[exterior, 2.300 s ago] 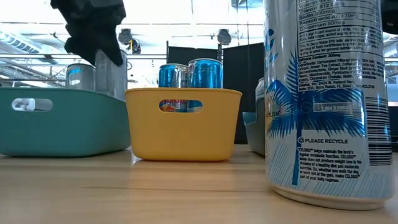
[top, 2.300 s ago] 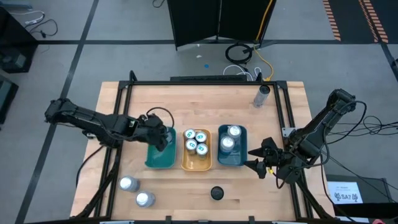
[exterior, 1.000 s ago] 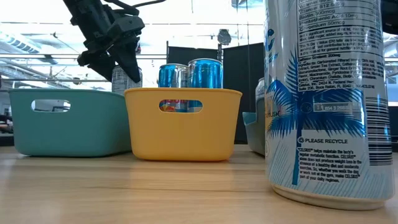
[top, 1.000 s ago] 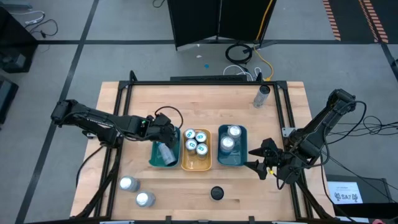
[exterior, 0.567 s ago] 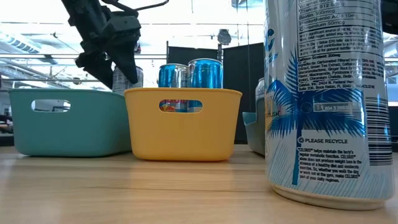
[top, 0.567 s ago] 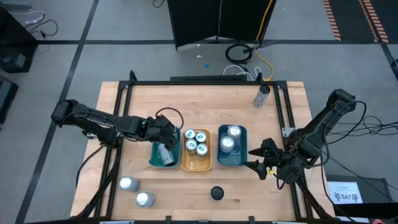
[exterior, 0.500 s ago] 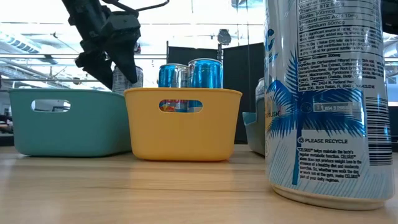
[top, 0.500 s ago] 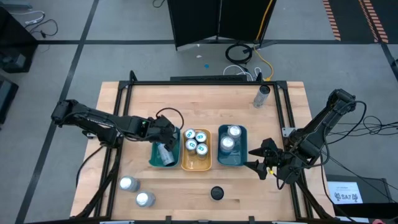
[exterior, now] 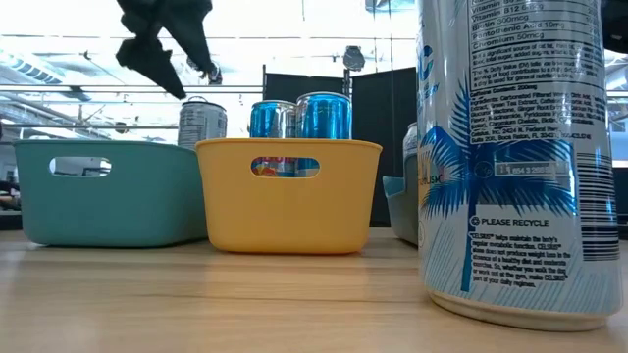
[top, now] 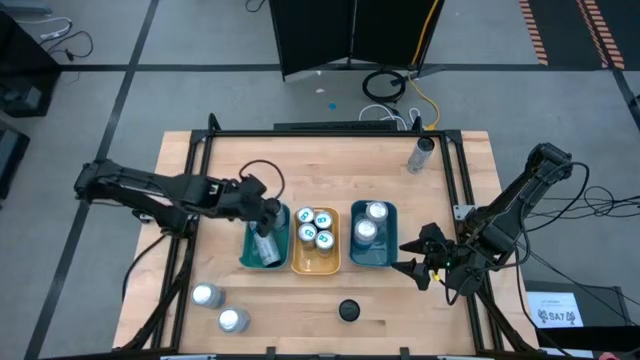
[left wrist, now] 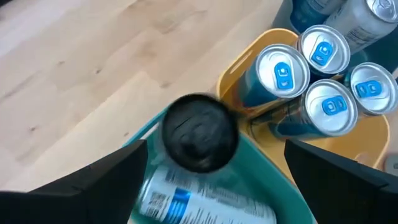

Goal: Sort soda cans
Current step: Put the top bottom left black can into the light green bin and adjust the can

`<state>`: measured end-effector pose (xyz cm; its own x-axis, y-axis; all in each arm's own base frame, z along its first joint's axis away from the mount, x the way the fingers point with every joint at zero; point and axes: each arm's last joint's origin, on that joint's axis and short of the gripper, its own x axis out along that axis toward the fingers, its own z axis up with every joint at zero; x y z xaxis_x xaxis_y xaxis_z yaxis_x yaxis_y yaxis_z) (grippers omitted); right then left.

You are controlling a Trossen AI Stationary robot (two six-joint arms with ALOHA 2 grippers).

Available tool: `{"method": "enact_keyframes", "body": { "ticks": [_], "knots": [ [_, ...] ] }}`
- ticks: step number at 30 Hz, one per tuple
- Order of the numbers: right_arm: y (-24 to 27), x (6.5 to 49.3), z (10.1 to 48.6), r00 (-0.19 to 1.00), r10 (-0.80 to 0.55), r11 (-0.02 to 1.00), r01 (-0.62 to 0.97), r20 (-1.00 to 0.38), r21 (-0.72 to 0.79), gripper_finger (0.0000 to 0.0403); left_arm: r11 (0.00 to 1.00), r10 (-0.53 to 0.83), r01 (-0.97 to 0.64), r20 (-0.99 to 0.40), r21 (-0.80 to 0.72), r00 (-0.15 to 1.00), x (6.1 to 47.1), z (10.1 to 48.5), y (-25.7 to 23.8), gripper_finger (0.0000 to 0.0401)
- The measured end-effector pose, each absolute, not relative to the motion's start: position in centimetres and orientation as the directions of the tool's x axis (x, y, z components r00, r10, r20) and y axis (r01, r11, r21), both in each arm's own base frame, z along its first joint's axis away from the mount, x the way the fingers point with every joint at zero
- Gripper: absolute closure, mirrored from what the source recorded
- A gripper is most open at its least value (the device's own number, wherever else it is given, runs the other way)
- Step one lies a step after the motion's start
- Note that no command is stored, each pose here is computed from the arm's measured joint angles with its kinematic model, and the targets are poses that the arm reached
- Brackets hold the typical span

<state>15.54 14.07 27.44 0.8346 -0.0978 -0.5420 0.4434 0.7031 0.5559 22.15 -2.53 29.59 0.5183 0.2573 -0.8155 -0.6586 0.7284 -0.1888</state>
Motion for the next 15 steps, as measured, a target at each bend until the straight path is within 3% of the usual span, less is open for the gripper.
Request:
{"method": "enact_keyframes", "body": {
  "ticks": [15],
  "knots": [
    [13.6, 15.9, 27.6, 0.852, -0.183, 0.678, 0.471, -0.491, 0.564, 0.0071, 0.699, 0.180, -0.614, -0.741, -0.367, 0.647, 17.4, 33.7, -1.9, 0.0014]
  ]
}}
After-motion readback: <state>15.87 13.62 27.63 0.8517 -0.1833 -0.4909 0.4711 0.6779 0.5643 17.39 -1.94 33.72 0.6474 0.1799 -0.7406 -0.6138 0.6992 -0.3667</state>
